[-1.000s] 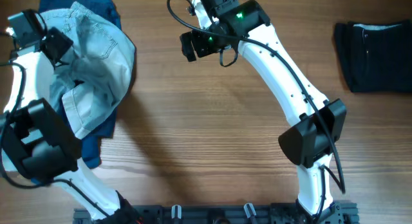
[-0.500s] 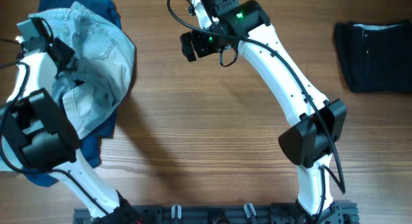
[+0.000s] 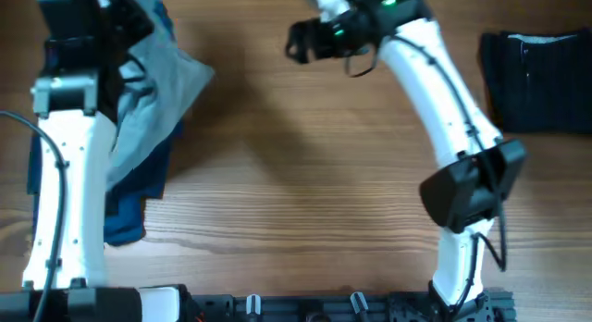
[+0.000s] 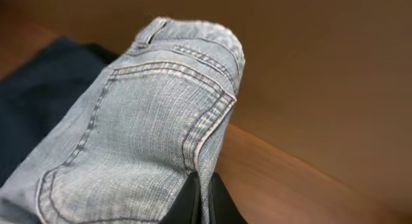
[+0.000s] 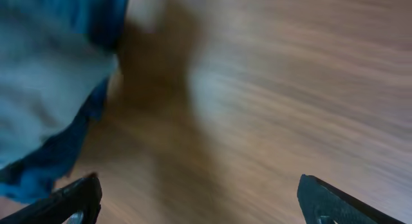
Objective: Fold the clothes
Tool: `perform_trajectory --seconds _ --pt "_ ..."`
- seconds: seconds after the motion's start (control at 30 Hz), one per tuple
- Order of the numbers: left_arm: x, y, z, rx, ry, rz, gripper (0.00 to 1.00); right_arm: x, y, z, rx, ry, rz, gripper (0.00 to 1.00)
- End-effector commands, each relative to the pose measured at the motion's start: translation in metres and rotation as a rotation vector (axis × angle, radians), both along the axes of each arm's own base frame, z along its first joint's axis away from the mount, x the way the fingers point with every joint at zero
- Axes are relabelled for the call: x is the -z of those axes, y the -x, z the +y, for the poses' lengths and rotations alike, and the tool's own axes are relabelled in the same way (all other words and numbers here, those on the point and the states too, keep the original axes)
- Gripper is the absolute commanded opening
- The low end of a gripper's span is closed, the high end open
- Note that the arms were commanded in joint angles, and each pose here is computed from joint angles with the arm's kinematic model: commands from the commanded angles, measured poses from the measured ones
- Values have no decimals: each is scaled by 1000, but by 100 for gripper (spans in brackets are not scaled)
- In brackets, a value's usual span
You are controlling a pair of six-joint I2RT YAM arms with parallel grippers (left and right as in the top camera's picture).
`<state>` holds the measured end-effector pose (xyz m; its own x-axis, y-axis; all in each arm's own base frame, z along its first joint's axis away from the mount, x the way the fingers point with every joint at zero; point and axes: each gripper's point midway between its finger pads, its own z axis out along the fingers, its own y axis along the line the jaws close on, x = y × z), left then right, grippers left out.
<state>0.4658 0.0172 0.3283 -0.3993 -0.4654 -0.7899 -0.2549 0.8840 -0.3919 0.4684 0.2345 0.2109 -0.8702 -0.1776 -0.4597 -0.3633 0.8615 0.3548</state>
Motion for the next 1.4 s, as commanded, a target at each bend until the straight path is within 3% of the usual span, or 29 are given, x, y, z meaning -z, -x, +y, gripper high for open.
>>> perform_trajectory --seconds 0.0,0.23,0.53,0.57,0.6,0.63,0.67,0.77,0.87,0.97,1.13,1.23,1.37 --pt "-8 5 -77 178 10 -16 4 -64 -1 -49 91 -83 -89 99" --pt "39 18 -195 425 -7 97 4 -74 -2 -114 219 -72 -70 99" --pt "98 25 -249 535 12 237 6 -75 -5 -124 221 -59 -87 99" --pt "98 27 -252 544 12 238 18 -75 -7 -126 227 -60 -91 99" --pt "97 28 -254 550 10 237 38 -76 -8 -128 231 -61 -95 99" --pt "96 29 -254 554 13 238 66 -76 -9 -129 233 -61 -98 99" --pt "94 30 -250 549 14 240 79 -77 -10 -131 235 -62 -104 100" --pt "80 37 -224 540 64 260 87 -80 -15 -132 236 -65 -126 100" --pt "79 48 -184 505 132 335 86 -80 -22 -131 236 -70 -148 100" --pt "107 65 -135 386 143 503 82 -65 -30 -130 236 -65 -124 100" --pt "144 87 -75 190 72 705 79 -25 -40 -126 228 -59 -41 99" --pt "163 101 -47 83 -17 814 68 -4 -44 -125 218 -45 -4 99" --pt "201 130 -9 -220 -19 962 67 9 -44 -125 150 -6 -9 99"
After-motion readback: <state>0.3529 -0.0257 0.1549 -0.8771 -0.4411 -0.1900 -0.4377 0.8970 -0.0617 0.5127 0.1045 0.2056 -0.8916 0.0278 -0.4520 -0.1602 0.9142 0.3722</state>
